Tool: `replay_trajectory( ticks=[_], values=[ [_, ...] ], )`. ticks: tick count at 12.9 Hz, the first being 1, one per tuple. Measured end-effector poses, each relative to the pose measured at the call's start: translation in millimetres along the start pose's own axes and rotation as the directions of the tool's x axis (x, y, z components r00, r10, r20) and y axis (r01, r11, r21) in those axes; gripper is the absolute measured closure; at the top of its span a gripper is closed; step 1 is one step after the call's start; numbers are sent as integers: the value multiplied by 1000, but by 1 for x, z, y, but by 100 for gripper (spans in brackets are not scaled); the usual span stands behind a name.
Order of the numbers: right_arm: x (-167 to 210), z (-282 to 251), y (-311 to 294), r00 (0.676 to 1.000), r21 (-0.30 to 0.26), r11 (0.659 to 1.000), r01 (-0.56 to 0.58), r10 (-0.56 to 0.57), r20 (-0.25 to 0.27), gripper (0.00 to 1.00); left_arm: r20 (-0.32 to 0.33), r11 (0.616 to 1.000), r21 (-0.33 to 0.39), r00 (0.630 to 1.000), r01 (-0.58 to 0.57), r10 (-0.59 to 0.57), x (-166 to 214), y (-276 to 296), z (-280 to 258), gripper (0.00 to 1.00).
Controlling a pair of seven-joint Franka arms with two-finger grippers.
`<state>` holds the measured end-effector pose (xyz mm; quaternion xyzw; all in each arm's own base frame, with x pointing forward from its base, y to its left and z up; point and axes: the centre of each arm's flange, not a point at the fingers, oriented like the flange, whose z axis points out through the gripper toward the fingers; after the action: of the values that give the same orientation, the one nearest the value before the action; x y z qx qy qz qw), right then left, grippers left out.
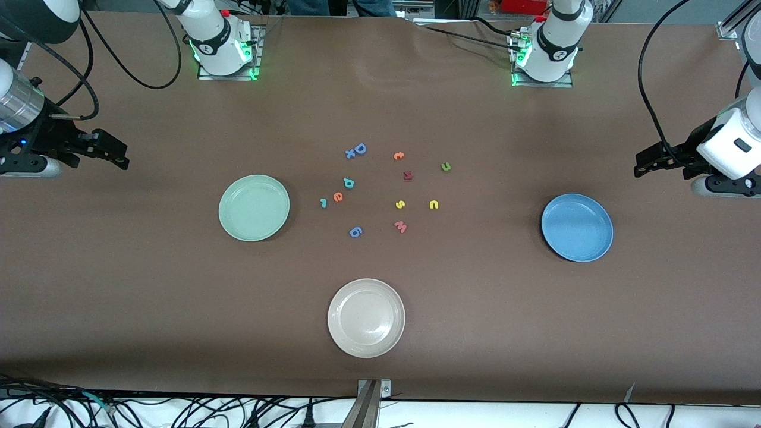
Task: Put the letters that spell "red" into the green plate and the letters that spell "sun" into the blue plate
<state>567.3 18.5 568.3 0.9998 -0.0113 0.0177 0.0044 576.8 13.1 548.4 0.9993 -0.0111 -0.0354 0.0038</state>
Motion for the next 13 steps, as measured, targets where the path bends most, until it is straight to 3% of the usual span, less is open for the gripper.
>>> replay_trajectory(
  ticks=[13],
  values=[
    [2,6,0,1000,-1,1000,0,0,10,0,1,1000,0,1000,-2,2,1,1,1,0]
  ],
)
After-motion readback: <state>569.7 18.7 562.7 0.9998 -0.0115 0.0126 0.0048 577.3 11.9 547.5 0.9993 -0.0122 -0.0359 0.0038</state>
